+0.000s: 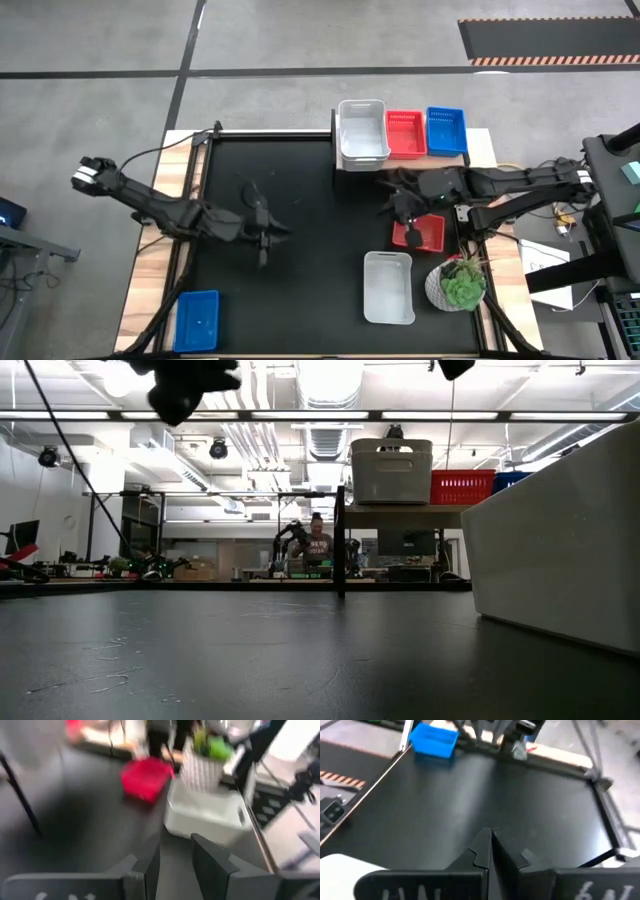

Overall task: Stack baskets on shelf by color
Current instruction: Stack the gray bin on top of the gray bins on the shelf

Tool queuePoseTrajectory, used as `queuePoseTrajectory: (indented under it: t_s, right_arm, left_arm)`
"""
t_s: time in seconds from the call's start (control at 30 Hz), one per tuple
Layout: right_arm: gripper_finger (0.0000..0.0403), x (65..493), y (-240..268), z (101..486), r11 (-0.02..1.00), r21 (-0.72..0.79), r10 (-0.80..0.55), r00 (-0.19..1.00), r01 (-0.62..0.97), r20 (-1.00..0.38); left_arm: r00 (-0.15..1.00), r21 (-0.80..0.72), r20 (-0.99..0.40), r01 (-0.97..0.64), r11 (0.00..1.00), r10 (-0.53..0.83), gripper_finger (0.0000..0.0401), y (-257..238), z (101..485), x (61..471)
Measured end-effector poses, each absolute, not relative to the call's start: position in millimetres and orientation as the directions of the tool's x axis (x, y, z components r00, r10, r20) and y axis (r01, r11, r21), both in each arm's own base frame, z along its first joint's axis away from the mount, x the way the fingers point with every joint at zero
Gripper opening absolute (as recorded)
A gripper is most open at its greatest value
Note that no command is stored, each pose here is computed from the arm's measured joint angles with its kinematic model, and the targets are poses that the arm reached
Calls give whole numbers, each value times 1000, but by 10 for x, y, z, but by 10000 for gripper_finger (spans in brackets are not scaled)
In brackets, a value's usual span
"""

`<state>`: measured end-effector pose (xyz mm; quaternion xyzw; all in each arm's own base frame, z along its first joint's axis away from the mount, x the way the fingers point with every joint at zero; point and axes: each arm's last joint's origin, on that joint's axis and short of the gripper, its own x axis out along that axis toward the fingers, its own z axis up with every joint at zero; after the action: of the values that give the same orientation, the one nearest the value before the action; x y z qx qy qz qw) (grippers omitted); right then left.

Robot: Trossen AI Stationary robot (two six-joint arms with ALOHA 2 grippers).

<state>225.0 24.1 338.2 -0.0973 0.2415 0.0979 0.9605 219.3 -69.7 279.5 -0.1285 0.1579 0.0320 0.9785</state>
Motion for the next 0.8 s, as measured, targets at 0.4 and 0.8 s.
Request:
queuePoseTrajectory:
  t_s: [0.4, 0.8]
  right_arm:
    - [9, 2397, 504, 3235, 965, 12, 184, 642, -262, -745]
    - [9, 2463, 831, 3076, 934, 32, 229, 527, -356, -818]
  left_arm:
    - [801, -523, -560, -144, 840, -212, 92, -1180, 2705, 2416]
    - [705, -551, -640, -145, 821, -305, 92, -1494, 2517, 2649]
